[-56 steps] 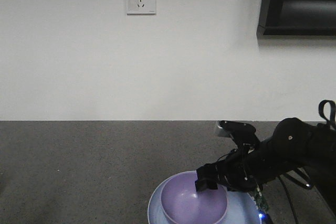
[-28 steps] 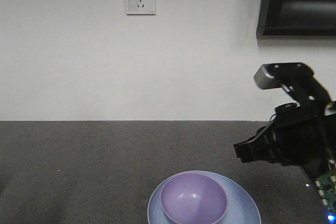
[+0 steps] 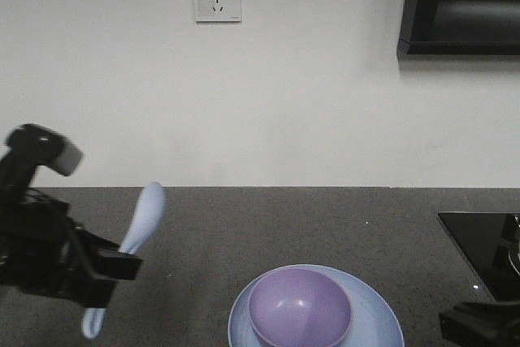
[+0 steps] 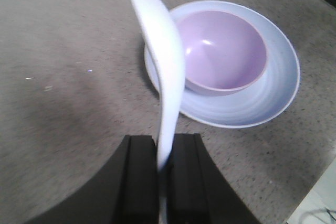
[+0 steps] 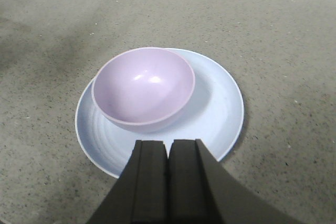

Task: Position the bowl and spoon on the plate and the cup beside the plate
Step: 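Lower the white spoon into the bowl with the left gripper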

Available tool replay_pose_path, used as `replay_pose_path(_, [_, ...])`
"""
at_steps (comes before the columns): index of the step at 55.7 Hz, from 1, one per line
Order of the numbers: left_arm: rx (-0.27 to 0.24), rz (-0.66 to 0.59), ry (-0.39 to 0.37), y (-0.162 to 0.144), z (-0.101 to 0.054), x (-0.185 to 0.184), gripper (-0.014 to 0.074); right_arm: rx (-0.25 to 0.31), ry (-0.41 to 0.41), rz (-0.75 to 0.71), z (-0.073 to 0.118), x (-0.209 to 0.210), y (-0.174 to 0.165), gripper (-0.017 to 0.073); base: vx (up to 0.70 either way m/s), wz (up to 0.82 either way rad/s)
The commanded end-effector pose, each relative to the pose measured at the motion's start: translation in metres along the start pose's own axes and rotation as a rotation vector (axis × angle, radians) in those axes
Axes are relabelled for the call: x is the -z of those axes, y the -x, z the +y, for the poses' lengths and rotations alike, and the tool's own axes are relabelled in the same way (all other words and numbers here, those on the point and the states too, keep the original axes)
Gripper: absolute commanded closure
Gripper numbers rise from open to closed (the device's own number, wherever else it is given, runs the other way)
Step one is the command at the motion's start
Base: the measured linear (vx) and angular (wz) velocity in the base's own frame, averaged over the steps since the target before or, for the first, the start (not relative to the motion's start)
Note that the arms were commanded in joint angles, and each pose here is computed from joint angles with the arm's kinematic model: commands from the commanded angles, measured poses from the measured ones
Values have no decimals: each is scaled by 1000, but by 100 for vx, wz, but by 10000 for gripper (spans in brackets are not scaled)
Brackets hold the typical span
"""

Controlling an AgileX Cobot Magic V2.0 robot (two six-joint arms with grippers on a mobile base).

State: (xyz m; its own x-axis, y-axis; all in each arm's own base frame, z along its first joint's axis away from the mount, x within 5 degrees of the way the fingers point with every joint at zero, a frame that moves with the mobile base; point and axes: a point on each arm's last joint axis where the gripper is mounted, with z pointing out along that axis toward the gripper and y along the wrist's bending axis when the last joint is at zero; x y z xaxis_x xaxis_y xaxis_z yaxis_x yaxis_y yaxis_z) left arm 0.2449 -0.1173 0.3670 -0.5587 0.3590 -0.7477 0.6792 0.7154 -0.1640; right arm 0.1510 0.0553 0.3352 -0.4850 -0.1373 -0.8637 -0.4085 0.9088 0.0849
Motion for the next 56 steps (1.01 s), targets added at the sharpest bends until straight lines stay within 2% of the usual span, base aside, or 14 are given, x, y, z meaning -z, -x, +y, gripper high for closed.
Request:
replay_pose_path(1, [2, -24, -72, 24, -5, -22, 594, 13, -42, -145, -1, 12, 4, 568, 0, 0])
replay_pose_path(9, [-33, 99, -188, 39, -17, -71, 594, 39, -56, -155, -1, 19, -5, 568, 0, 0])
replay_pose_path(20, [-66, 168, -274, 57, -34, -118, 594, 44, -51, -140, 0, 20, -8, 568, 0, 0])
replay_pose_path(29, [-20, 224, -298, 62, -39, -146, 593, 45, -50, -136, 0, 20, -8, 568, 0, 0])
replay_pose_path(36, [12, 247, -300, 62, -36, -159, 580, 45, -51, -138, 0, 20, -8, 568, 0, 0])
replay_pose_path(44, [6, 248, -292, 61, -35, -162, 513, 45, -51, -138, 0, 20, -8, 568, 0, 0])
replay_pose_path(56, [-5, 240, -291, 61, -34, -161, 309, 45, -51, -138, 0, 20, -8, 568, 0, 0])
